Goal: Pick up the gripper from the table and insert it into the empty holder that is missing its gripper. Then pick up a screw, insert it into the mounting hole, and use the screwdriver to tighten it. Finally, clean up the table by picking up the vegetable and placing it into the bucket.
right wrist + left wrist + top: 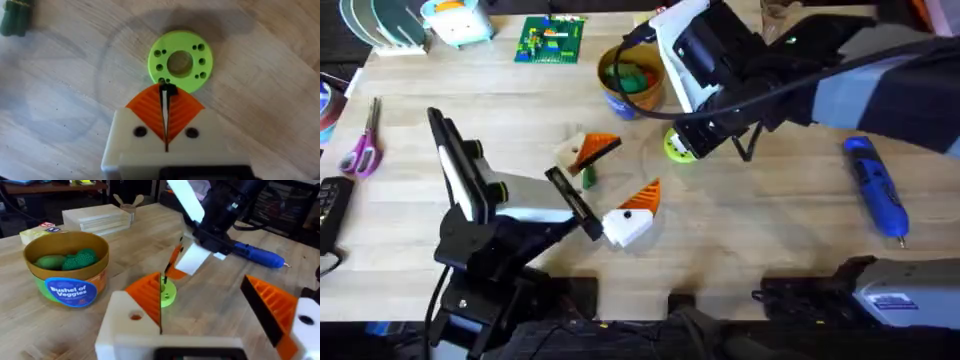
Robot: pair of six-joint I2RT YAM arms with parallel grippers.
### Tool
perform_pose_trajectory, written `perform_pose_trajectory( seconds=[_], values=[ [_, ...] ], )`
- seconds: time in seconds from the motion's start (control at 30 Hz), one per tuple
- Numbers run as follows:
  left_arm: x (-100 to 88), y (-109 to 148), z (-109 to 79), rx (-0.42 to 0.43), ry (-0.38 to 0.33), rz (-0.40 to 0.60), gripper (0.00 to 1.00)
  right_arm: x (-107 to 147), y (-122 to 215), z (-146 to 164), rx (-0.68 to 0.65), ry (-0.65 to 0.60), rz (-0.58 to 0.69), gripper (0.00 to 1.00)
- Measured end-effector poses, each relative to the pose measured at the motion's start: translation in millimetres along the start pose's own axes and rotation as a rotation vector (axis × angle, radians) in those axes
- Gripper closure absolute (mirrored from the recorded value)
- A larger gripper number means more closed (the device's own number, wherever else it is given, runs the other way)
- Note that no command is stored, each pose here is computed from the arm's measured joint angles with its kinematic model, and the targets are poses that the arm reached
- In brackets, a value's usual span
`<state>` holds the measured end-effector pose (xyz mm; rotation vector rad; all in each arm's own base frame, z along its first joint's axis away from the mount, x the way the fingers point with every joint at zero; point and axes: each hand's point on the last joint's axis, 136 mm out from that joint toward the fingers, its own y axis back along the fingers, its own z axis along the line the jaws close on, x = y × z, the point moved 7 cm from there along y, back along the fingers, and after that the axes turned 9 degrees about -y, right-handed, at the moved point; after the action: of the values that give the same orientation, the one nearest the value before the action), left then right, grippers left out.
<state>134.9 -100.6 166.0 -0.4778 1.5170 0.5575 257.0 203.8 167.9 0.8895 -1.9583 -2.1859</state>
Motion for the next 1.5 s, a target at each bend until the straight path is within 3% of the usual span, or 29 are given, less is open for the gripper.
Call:
perform_pose_trajectory(
  seconds=[0.33, 0.57, 0.77, 1.1, 1.5],
  values=[
    [0.1, 0, 0.0, 0.000, 0.000, 0.000, 0.009, -22, 50, 4, -0.028, 0.000, -0.019, 0.995],
    [0.0, 0, -0.7, 0.007, 0.000, 0.000, 0.008, -51, 102, 20, -0.153, 0.013, -0.108, 0.995],
    [0.1, 0, -4.0, 0.039, 0.001, -0.001, 0.008, -54, 136, 50, -0.212, 0.093, -0.094, 0.995],
    [0.3, 1, -10.9, 0.107, 0.003, -0.001, 0.008, -49, 116, 112, -0.258, 0.254, 0.020, 0.995],
    [0.7, 1, -17.2, 0.169, -0.034, -0.004, 0.008, -49, 125, 135, -0.356, 0.293, -0.014, 0.995]
  ],
)
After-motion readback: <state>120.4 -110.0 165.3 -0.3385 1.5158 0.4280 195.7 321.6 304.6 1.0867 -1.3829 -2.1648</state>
